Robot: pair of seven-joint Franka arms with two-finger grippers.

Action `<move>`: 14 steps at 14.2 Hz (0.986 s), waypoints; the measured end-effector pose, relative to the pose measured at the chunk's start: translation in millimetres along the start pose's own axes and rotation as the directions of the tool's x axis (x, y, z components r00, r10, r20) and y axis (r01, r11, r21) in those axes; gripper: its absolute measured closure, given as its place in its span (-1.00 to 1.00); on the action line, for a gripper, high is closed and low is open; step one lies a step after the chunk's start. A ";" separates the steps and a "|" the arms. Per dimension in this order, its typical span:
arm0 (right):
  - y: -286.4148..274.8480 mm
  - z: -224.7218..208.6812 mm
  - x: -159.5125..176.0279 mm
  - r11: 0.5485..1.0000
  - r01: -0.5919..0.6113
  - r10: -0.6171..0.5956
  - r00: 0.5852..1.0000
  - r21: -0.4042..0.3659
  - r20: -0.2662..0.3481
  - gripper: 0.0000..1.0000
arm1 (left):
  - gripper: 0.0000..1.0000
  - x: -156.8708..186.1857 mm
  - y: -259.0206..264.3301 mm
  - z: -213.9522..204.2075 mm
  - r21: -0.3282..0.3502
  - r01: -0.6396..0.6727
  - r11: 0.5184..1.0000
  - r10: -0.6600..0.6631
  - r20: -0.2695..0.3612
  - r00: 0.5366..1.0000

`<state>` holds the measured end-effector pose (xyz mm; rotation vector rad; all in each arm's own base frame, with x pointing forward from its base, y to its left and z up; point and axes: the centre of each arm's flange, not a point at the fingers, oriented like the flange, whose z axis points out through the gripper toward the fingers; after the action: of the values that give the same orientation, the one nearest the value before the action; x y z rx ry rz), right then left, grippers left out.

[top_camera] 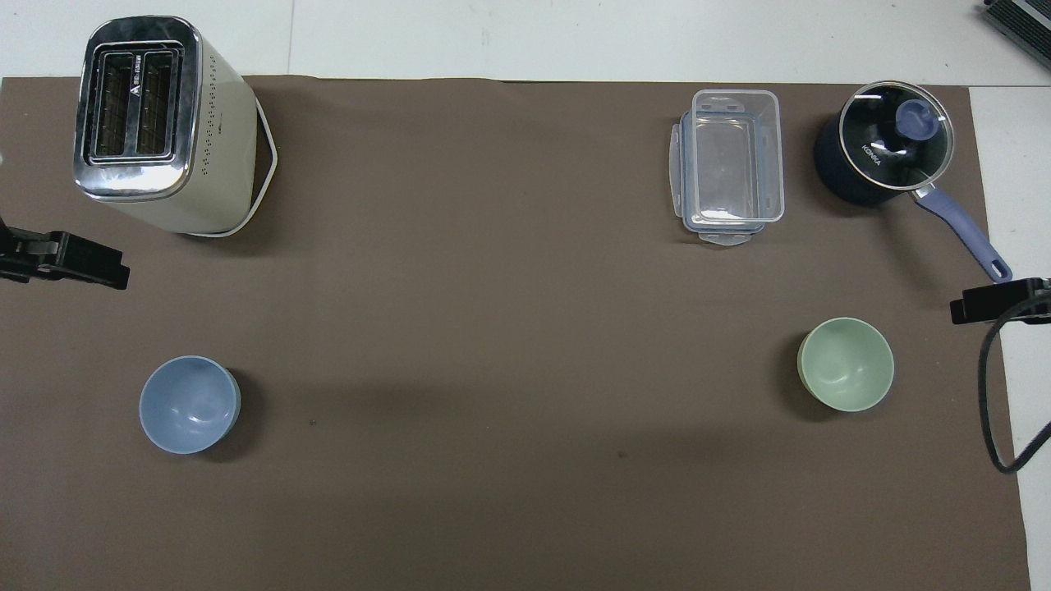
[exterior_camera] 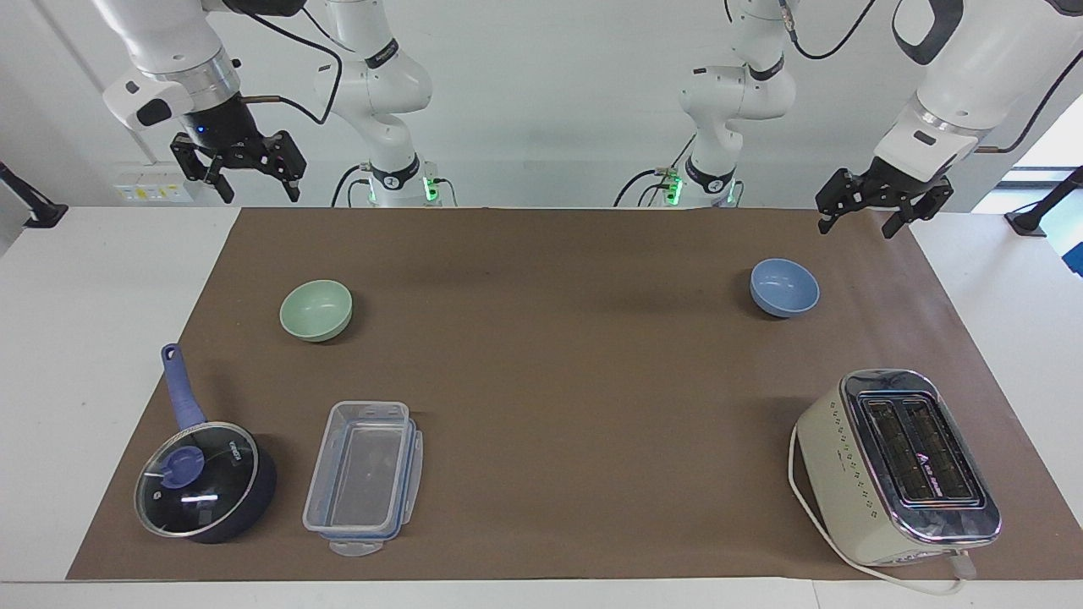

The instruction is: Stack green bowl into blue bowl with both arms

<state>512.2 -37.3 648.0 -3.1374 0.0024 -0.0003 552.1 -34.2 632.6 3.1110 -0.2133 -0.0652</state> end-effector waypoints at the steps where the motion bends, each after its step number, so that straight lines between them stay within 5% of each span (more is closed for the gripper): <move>1: 0.0 0.0 0.0 1.000 0.000 0.000 1.000 0.000 0.000 -1.00 | -1.00 0.0 0.0 0.0 0.000 0.000 1.000 0.000 0.000 1.000; 14: -5.8 0.0 0.4 1.000 0.011 -0.011 1.000 0.000 0.000 -1.00 | -1.00 0.0 0.0 0.0 0.000 0.000 1.000 0.000 0.000 1.000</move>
<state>512.6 -31.5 648.0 -3.1375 -0.0145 -0.0002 552.1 -34.2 632.5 3.1110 -0.2133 -0.0654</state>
